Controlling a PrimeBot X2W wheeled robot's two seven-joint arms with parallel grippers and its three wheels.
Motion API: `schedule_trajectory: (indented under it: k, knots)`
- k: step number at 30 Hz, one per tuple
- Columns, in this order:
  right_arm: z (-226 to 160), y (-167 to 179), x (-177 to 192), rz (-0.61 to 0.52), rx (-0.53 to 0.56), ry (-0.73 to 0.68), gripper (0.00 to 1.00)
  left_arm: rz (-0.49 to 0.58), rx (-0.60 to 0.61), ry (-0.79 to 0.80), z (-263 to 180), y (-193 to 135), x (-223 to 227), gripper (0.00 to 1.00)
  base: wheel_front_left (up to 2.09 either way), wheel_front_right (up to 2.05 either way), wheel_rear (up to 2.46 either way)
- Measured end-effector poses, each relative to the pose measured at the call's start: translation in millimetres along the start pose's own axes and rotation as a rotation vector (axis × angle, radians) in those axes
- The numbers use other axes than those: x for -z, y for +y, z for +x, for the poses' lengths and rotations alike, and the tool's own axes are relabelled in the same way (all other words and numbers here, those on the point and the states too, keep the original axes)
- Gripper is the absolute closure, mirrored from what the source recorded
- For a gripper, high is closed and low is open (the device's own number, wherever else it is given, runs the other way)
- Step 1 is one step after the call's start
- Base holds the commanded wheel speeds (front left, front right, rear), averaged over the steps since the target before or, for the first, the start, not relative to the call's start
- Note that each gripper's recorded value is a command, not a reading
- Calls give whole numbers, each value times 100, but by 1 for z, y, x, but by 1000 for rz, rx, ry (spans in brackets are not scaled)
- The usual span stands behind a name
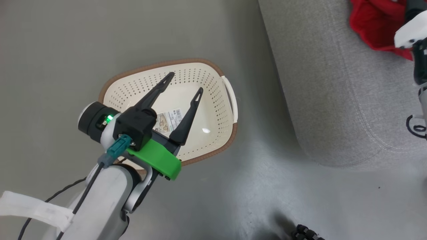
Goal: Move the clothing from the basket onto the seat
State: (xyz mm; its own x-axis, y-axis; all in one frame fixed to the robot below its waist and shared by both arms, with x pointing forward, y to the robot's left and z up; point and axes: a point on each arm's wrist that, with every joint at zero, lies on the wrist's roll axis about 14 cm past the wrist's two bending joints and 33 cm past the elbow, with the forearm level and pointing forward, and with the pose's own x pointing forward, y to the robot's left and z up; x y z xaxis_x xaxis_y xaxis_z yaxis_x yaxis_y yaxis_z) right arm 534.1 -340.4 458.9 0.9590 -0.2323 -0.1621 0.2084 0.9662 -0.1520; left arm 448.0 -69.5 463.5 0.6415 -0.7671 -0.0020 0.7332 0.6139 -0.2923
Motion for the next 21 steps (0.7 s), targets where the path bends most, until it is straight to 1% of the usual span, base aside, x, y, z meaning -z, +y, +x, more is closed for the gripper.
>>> schedule_trajectory:
  k: [2,10,16,21]
  knots:
    - [-6,1,-1,-6,-13,-3,0,6,-1,-19,1,-1,-6,0,0,0,0]
    - [-38,-19,-9,-33,1,-19,0,-17,-13,-62,-2,-11,-20,0,0,0,0]
    - [-57,-29,-32,-19,6,-81,0,-9,-31,-113,-7,-20,-38,0,0,0,0]
    - [-71,-26,-48,0,-14,-128,0,-20,-73,-148,-18,-22,-51,0,0,0,0]
